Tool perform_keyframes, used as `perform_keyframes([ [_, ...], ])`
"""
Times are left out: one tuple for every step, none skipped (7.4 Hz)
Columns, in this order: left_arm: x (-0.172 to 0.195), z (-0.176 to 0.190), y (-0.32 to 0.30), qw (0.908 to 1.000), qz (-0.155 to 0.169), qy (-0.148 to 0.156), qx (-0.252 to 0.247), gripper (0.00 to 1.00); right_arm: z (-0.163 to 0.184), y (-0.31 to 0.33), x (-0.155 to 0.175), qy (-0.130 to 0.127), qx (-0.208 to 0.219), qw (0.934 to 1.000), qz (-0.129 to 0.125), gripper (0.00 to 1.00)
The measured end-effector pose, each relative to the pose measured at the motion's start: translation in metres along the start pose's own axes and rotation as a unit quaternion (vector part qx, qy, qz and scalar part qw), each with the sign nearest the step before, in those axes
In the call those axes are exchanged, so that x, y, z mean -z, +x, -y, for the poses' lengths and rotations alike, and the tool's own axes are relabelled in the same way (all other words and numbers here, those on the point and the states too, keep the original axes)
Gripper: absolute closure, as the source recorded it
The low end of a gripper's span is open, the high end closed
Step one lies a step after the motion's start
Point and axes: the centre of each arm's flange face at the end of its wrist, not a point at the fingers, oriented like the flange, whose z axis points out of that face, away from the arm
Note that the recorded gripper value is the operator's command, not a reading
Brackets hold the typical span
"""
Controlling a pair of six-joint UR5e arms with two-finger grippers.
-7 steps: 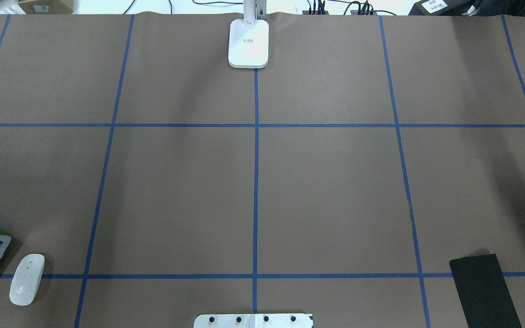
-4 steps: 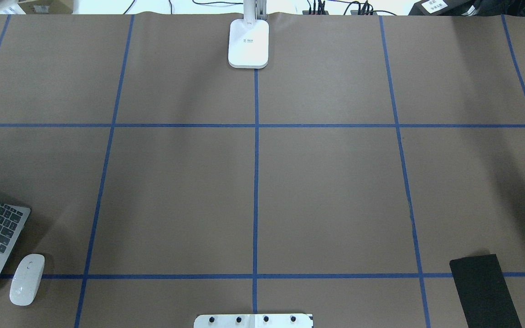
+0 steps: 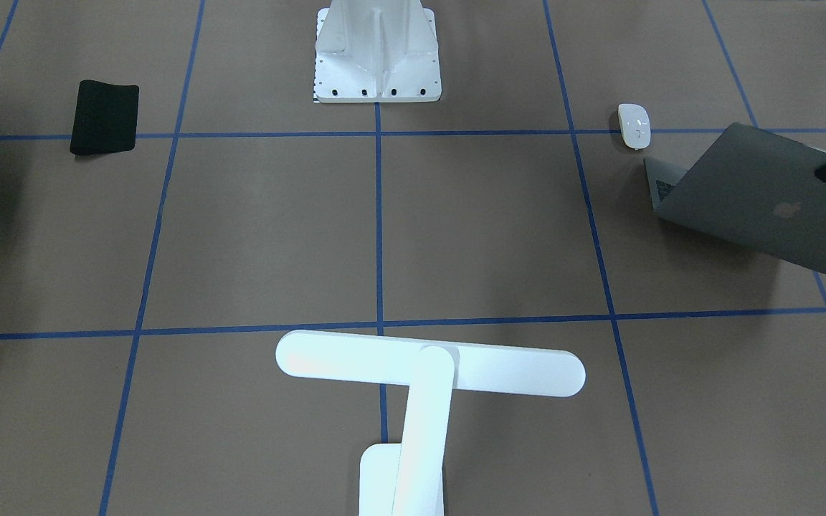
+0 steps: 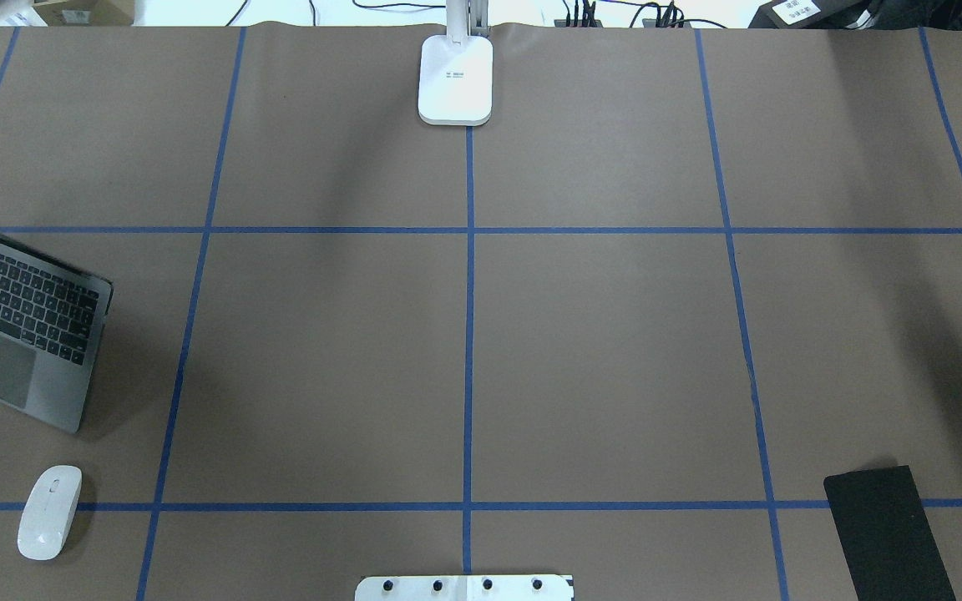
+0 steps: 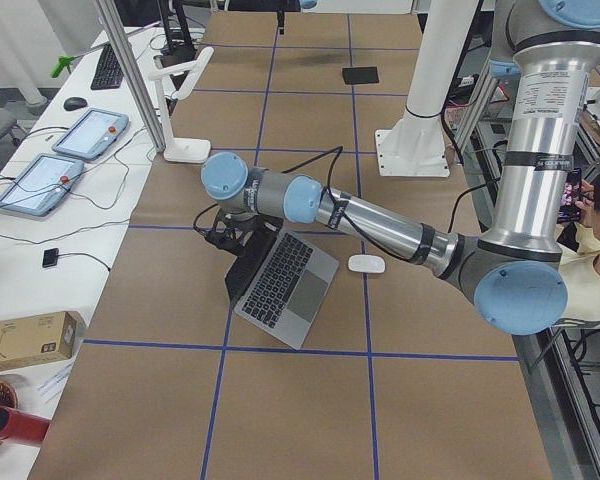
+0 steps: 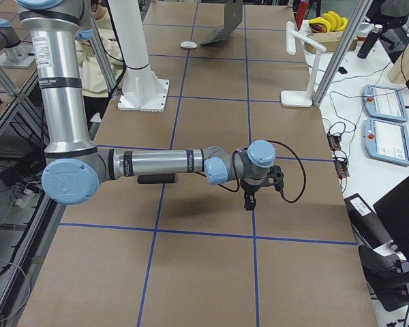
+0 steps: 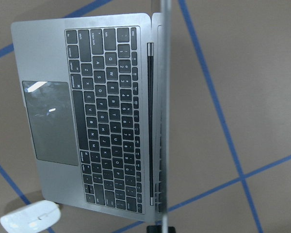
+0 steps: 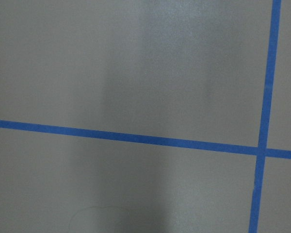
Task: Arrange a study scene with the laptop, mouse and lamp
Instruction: 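Drag the laptop with the left gripper toward the white lamp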
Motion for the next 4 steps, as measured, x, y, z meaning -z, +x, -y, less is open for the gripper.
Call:
perform_keyframes([
  [0.009,-0.017,0.028,0.9999,-0.010,0.000,0.012,1.00,0.000,-0.004,-0.007,-0.007,0.003,0.9999,-0.007,0.00],
  [0.014,-0.041,0.056,0.9996,-0.017,-0.002,0.022,1.00,-0.001,-0.005,-0.012,-0.010,0.005,0.9998,-0.015,0.00],
  [0.010,-0.073,0.083,0.9994,-0.016,-0.008,0.031,1.00,-0.003,-0.004,-0.015,-0.013,0.006,0.9997,-0.019,0.00],
  [0.001,-0.107,0.106,0.9990,-0.011,-0.014,0.040,1.00,-0.008,-0.001,-0.018,-0.017,0.005,0.9996,-0.020,0.00],
])
